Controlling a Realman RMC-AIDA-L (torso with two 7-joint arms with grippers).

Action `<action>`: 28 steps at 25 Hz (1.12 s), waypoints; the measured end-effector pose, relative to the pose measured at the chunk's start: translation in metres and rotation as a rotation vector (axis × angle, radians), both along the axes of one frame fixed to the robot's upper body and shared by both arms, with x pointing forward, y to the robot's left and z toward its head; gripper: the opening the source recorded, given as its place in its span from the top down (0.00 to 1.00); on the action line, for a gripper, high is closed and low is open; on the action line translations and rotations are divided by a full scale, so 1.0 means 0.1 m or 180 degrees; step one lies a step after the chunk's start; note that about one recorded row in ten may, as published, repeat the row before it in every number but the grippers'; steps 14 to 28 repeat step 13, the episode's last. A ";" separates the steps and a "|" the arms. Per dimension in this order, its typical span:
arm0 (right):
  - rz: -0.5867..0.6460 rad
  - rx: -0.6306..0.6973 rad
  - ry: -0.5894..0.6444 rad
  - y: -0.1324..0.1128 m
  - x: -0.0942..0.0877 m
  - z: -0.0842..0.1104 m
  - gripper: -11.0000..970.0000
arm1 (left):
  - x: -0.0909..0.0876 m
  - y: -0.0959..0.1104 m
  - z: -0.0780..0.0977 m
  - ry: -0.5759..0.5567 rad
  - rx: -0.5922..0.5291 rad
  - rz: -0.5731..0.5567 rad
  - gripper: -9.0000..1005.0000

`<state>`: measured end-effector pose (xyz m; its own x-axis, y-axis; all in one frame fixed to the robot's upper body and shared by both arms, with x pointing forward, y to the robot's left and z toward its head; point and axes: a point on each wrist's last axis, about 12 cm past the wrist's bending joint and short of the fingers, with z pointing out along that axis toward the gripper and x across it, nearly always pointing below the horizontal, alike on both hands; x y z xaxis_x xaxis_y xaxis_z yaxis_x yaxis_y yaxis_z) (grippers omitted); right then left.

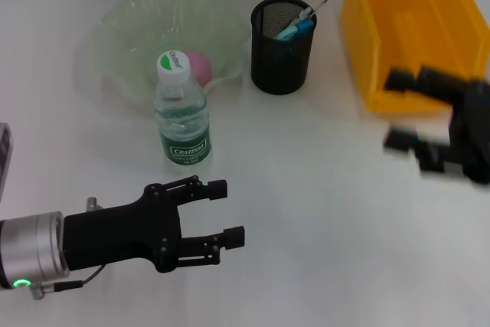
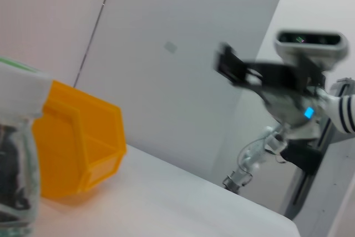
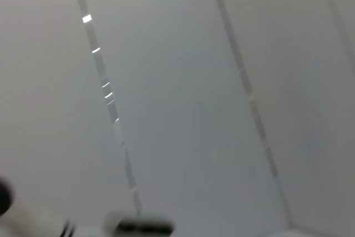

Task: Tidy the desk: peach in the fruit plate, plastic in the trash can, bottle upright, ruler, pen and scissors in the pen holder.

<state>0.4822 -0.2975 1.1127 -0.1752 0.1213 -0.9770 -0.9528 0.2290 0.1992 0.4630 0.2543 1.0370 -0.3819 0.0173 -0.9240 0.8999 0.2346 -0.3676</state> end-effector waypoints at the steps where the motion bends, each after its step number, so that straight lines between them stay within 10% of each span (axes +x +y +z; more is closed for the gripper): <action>1: 0.0095 -0.0054 0.0003 -0.02 -0.10 -0.06 0.26 | -0.01 0.02 0.00 0.0000 0.0004 0.0024 0.17; 12: 0.0316 -0.0261 0.0280 0.18 -0.37 -0.51 0.18 | -0.14 0.23 -0.05 0.0059 0.0059 0.0190 0.17; 28: 0.0297 -0.0280 0.0292 0.19 -0.37 -0.52 0.18 | -0.14 0.24 -0.04 0.0057 0.0057 0.0197 0.17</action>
